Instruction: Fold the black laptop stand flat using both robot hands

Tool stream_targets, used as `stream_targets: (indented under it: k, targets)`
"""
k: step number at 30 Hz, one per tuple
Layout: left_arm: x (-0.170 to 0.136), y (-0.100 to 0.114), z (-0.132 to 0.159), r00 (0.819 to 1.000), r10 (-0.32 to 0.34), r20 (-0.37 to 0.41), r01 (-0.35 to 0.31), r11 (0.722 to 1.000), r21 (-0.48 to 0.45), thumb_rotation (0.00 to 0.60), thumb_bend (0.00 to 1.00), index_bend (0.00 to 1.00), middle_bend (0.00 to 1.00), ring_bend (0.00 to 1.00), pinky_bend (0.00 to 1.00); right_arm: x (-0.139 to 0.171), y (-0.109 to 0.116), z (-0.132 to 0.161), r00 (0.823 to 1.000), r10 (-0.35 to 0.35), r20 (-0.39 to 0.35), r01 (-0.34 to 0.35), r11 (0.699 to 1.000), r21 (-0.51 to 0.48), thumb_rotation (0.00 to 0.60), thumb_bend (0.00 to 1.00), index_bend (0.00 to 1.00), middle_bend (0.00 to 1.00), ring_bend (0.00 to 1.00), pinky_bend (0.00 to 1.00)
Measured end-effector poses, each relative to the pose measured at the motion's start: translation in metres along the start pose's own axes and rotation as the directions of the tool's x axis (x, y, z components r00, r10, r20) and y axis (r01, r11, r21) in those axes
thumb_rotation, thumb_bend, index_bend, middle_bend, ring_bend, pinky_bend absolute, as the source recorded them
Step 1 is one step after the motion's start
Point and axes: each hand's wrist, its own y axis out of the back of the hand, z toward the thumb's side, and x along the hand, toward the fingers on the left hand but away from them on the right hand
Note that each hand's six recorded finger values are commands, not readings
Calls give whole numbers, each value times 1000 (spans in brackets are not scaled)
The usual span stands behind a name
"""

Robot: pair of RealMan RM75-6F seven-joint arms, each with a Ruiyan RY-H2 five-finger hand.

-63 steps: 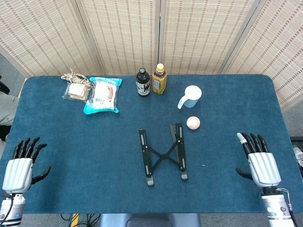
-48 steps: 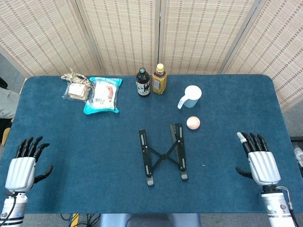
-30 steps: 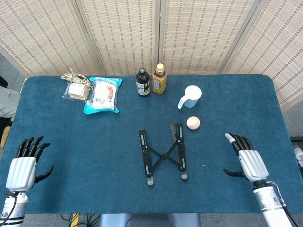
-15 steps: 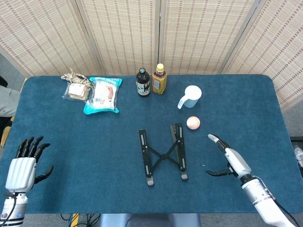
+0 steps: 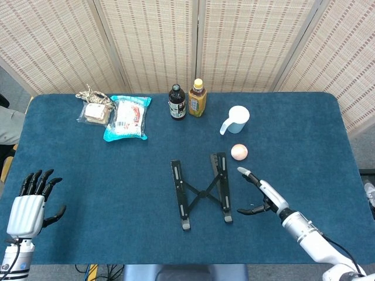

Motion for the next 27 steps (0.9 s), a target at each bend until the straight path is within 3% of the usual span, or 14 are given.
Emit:
stream_targets:
  k: [16, 27]
  targets:
    - [0, 0, 0, 1000, -4, 4, 4, 1000, 5, 600, 217, 218, 96, 33, 20, -15, -23, -10, 994, 91, 67, -82, 989, -123, 600, 49, 0, 0, 0, 0]
    - [1, -2, 0, 1000, -7, 9, 7, 1000, 3, 600, 217, 218, 96, 33, 20, -9, -30, -18, 989, 116, 97, -103, 986, -132, 600, 50, 0, 0, 0, 0]
